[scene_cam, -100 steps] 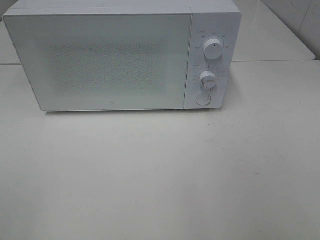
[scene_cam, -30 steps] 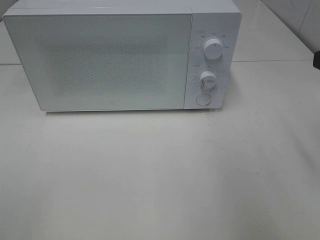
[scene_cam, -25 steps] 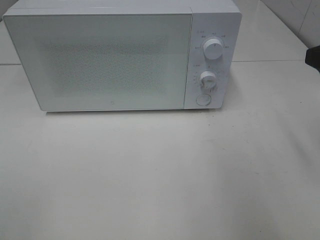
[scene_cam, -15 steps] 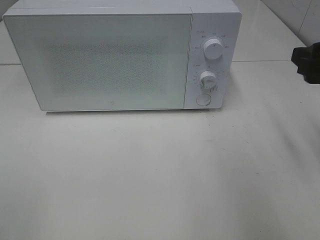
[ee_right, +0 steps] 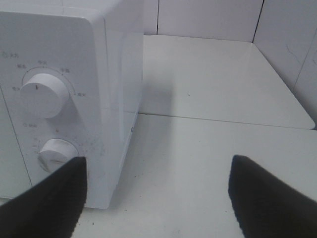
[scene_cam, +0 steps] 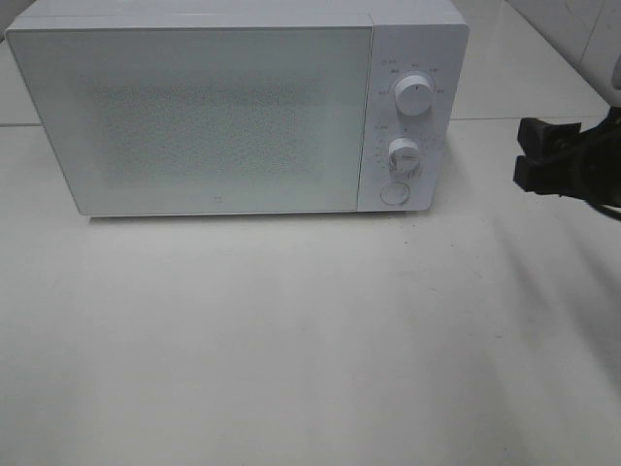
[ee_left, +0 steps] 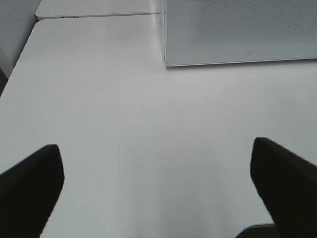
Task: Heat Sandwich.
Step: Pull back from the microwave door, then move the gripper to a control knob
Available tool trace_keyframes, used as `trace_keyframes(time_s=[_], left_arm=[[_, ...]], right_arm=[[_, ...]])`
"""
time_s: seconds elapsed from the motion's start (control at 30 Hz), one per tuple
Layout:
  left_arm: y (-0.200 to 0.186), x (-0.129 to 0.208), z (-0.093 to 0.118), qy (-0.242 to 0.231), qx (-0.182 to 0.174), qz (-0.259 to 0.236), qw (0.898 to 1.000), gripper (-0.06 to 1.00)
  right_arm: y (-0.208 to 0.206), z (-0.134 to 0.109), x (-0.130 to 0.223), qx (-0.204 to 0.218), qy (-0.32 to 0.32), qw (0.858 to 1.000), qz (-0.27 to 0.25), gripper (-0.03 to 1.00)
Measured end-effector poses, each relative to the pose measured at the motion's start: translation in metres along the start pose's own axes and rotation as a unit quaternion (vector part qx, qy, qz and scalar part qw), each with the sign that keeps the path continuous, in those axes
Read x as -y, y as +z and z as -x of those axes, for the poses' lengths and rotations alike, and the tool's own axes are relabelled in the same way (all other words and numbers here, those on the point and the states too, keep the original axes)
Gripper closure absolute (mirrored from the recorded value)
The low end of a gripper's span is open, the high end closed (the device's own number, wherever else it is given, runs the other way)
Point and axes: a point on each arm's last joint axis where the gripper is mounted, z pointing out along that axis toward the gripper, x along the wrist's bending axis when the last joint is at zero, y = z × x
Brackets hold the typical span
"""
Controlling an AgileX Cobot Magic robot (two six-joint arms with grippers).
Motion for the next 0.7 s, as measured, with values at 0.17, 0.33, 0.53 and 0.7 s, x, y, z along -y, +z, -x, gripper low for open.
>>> trace_keyframes(time_s=[0.17,0.33,0.53,0.7], left_arm=[[0.0,0.0,0.0,0.0,0.0,0.0,1.0,-0.02],[0.0,0.0,0.0,0.0,0.0,0.0,1.0,-0.02],[0.0,0.0,0.0,0.0,0.0,0.0,1.0,-0.02],[0.0,0.0,0.0,0.0,0.0,0.0,1.0,-0.02]], right_arm=[[0.007,-0.018,0.009,0.004,-0.017,1.0,0.011,0.21],[0.011,-0.034,0.022,0.01,-0.018,1.0,0.011,0.21],[0.019,-0.055,0.033,0.017,-0.019,1.0,0.004,0.21],[0.026,-0.067,0.036,0.016,-0.02,1.0,0.004,0.21]])
